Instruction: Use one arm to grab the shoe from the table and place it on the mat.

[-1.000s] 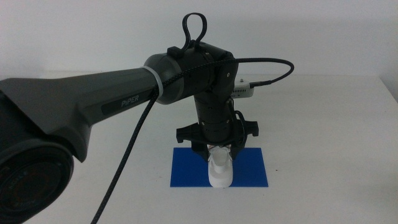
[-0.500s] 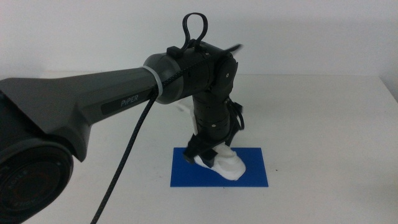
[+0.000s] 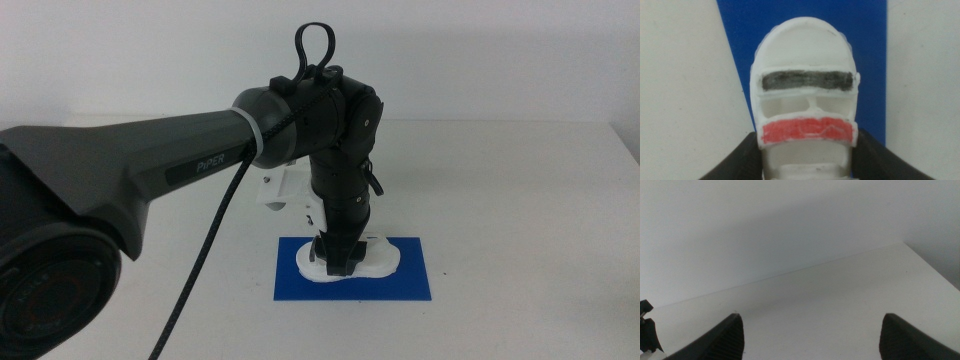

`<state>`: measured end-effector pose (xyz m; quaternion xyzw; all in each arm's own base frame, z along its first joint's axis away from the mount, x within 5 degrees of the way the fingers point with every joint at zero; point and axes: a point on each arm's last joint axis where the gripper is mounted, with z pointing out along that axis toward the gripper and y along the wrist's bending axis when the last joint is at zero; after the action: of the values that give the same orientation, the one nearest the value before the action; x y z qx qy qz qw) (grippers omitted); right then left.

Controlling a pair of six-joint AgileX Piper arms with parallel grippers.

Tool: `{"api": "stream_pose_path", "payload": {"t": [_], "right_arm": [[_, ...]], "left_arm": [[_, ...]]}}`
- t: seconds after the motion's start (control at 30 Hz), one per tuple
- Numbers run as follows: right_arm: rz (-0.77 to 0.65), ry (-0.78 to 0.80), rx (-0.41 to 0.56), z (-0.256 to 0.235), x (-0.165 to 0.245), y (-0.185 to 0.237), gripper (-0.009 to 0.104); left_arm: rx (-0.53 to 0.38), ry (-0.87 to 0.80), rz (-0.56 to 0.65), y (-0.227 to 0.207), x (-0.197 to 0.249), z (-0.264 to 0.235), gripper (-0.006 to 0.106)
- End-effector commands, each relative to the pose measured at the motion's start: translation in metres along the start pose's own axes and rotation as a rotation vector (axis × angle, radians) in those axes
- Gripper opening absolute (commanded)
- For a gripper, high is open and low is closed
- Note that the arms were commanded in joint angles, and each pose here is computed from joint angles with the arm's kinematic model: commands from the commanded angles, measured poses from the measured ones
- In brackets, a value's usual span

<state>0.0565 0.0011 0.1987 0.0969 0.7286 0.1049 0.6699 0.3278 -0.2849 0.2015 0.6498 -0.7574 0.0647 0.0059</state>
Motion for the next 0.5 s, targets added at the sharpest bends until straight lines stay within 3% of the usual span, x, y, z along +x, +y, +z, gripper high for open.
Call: {"api": "stream_pose_path", "payload": {"t": [0.0, 0.27, 0.37, 0.4, 0.47], "right_arm": [[-0.011, -0.01, -0.004, 0.0, 0.0, 0.0, 0.079], [-0.011, -0.01, -0.004, 0.0, 0.0, 0.0, 0.079], [-0.011, -0.01, -0.004, 0.0, 0.0, 0.0, 0.079], [-0.011, -0.01, -0.004, 0.0, 0.0, 0.0, 0.079], [-0.011, -0.01, -0.004, 0.0, 0.0, 0.0, 0.079]], "left_arm": [[-0.001, -0.006, -0.011, -0.001, 0.0, 0.001, 0.002], [-0.012, -0.01, -0.014, -0.004, 0.002, 0.021, 0.003], [-0.016, -0.008, -0.018, -0.004, 0.002, 0.023, 0.009], [-0.018, -0.005, -0.02, -0.004, 0.002, 0.023, 0.066], [-0.02, -0.006, -0.018, -0.004, 0.001, 0.021, 0.084]]}}
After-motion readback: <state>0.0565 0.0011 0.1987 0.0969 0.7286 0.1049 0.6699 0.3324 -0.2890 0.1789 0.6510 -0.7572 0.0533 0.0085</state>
